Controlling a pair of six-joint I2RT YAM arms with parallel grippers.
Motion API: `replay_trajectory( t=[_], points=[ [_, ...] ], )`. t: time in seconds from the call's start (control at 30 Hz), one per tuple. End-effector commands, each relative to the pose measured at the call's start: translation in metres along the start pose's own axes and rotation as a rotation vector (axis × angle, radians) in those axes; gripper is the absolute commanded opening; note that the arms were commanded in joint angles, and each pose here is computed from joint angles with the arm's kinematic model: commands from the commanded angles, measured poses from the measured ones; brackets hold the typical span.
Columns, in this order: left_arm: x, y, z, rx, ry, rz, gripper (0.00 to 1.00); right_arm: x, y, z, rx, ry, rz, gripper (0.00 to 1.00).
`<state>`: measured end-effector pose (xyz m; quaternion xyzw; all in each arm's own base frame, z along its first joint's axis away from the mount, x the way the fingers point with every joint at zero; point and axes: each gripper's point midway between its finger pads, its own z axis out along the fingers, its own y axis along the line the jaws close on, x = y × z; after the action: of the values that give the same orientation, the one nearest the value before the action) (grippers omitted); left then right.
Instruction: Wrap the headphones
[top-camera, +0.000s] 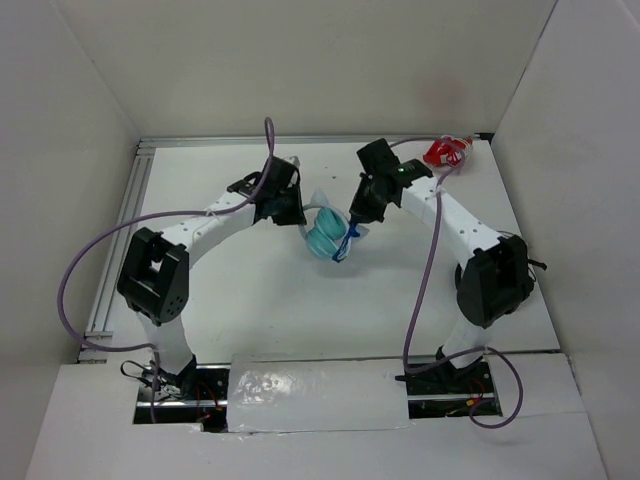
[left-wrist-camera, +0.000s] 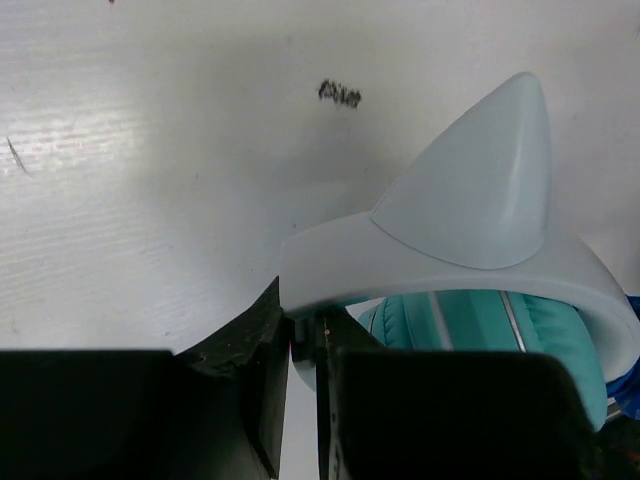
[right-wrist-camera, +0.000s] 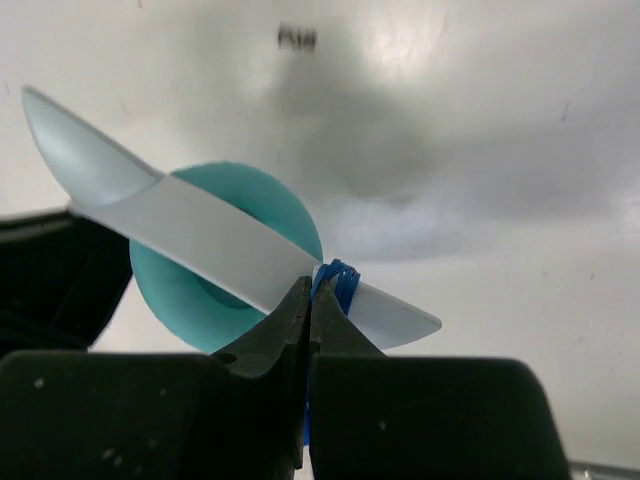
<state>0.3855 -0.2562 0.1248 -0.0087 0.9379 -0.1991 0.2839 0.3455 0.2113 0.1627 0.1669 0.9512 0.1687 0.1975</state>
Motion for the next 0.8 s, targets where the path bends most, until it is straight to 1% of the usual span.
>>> replay_trajectory(
  t=[0.0, 0.07, 0.1, 0.17, 0.2, 0.3, 0.37, 0.4, 0.43, 0.47, 0.5, 0.57, 0.63, 0.67, 0.7, 0.73, 0.77],
  points=[
    [-0.032, -0.024, -0.005, 0.099, 0.011, -0.136, 0.0, -0.069, 0.008, 0.001, 0.076, -0.262, 0.057, 0.0],
    [-0.041, -0.015, 0.006, 0.088, 0.026, -0.189, 0.0, -0.09, 0.016, 0.007, 0.097, -0.314, 0.051, 0.0],
    [-0.054, -0.022, 0.005, 0.111, 0.009, -0.196, 0.0, -0.104, 0.022, 0.015, 0.101, -0.347, 0.051, 0.0],
    [-0.073, -0.019, 0.015, 0.116, -0.008, -0.228, 0.0, -0.121, 0.026, 0.022, 0.107, -0.384, 0.043, 0.0],
    [-0.078, -0.021, 0.017, 0.13, -0.007, -0.234, 0.0, -0.138, 0.039, 0.033, 0.072, -0.423, 0.006, 0.0],
    [-0.099, -0.014, 0.033, 0.136, -0.026, -0.29, 0.0, -0.165, 0.055, 0.042, 0.027, -0.5, -0.04, 0.0],
    [-0.113, -0.009, 0.043, 0.144, -0.037, -0.334, 0.0, -0.182, 0.063, 0.055, 0.005, -0.556, -0.04, 0.0],
    [-0.118, -0.007, 0.047, 0.151, -0.042, -0.345, 0.0, -0.197, 0.067, 0.062, 0.005, -0.612, -0.026, 0.0],
    [-0.121, 0.002, 0.058, 0.152, -0.04, -0.378, 0.0, -0.205, 0.067, 0.065, 0.004, -0.635, -0.025, 0.0],
    [-0.132, 0.0, 0.057, 0.175, -0.054, -0.39, 0.0, -0.219, 0.076, 0.06, -0.014, -0.674, -0.01, 0.0],
    [-0.136, 0.001, 0.06, 0.195, -0.05, -0.405, 0.0, -0.221, 0.075, 0.083, -0.003, -0.664, -0.012, 0.0],
    [-0.152, 0.005, 0.07, 0.25, -0.066, -0.436, 0.0, -0.234, 0.082, 0.103, -0.026, -0.664, -0.013, 0.0],
    [-0.166, 0.014, 0.085, 0.243, -0.085, -0.484, 0.0, -0.24, 0.091, 0.117, -0.06, -0.662, -0.011, 0.0],
    [-0.167, 0.019, 0.09, 0.223, -0.075, -0.507, 0.0, -0.246, 0.097, 0.128, -0.087, -0.668, -0.017, 0.0],
    [-0.166, 0.031, 0.105, 0.192, -0.068, -0.551, 0.0, -0.246, 0.105, 0.132, -0.129, -0.663, -0.029, 0.09],
    [-0.181, 0.034, 0.106, 0.178, -0.119, -0.553, 0.0, -0.246, 0.112, 0.135, -0.155, -0.668, -0.049, 0.14],
    [-0.182, 0.038, 0.111, 0.169, -0.123, -0.57, 0.0, -0.248, 0.121, 0.144, -0.196, -0.69, -0.052, 0.18]
  ],
)
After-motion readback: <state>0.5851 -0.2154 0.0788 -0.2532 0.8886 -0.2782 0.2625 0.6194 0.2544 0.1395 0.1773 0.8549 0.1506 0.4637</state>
